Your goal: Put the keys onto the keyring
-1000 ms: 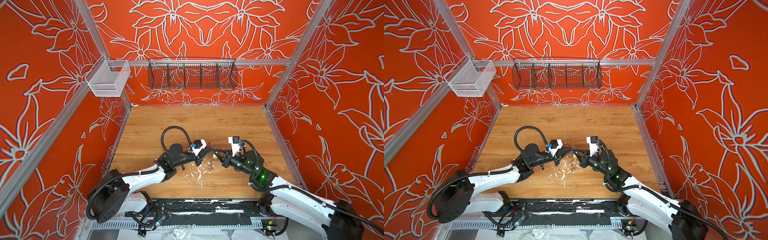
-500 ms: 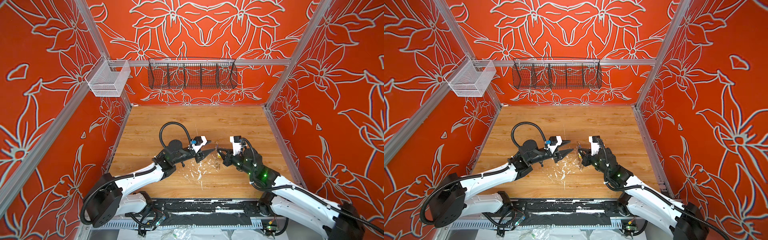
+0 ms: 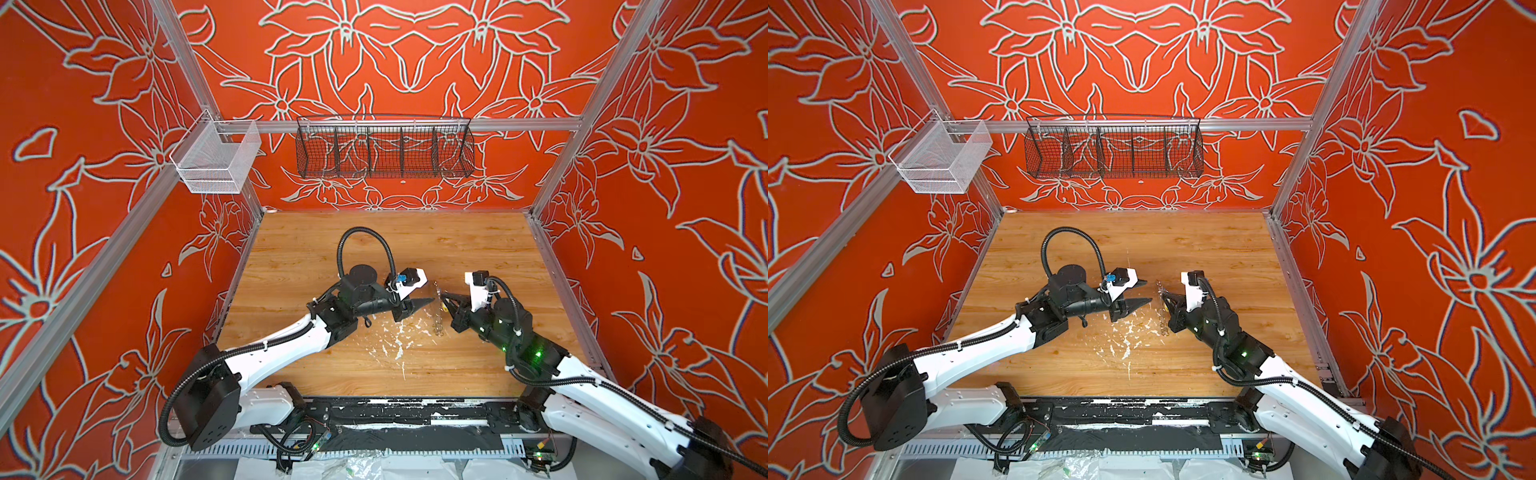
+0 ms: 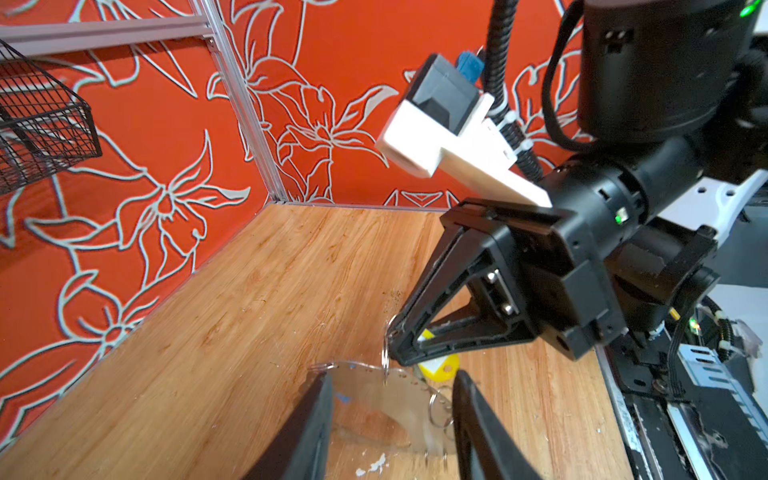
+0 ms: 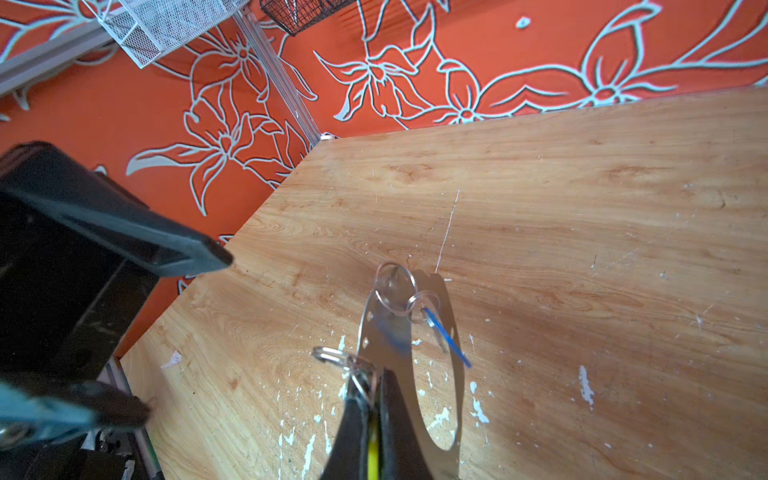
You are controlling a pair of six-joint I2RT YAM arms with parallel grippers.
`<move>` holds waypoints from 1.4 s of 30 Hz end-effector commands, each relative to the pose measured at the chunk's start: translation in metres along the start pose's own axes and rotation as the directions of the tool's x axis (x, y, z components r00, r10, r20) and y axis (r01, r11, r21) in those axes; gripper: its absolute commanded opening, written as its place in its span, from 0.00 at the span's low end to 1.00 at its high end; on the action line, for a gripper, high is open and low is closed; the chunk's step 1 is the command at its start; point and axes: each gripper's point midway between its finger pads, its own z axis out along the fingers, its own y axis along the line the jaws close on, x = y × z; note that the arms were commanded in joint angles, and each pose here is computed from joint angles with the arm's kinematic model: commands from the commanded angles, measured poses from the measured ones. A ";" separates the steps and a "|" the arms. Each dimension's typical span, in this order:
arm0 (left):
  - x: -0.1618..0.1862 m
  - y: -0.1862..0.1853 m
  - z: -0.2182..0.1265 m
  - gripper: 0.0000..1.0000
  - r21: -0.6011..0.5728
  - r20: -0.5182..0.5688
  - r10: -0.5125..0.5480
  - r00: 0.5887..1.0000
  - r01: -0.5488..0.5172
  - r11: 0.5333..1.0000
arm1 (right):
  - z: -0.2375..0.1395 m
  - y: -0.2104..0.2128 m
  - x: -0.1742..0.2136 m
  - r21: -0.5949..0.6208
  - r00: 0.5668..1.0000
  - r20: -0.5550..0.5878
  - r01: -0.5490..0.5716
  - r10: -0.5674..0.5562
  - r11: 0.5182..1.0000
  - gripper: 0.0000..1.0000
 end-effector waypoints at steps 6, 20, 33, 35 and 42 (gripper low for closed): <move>0.016 0.001 0.012 0.47 0.039 -0.106 -0.003 0.994 0.007 0.999 | 0.002 0.008 -0.004 -0.040 0.999 0.024 0.033 -0.032 0.999 0.00; 0.034 0.014 0.030 0.43 0.003 -0.227 -0.030 0.973 0.032 0.999 | 0.009 0.021 0.001 -0.098 0.998 -0.009 0.060 -0.062 0.993 0.00; 0.039 0.013 0.033 0.00 0.015 -0.250 -0.023 0.968 0.027 1.000 | 0.009 0.018 0.003 -0.084 0.999 0.003 0.034 -0.034 0.996 0.00; 0.039 0.012 0.033 0.00 0.022 -0.248 -0.022 0.968 0.028 0.999 | 0.010 0.017 0.003 -0.078 1.000 0.005 0.030 -0.030 0.996 0.00; 0.028 0.014 0.025 0.00 -0.030 -0.162 -0.017 0.987 0.012 0.999 | 0.017 -0.014 0.011 0.073 0.998 0.002 -0.068 0.068 0.995 0.00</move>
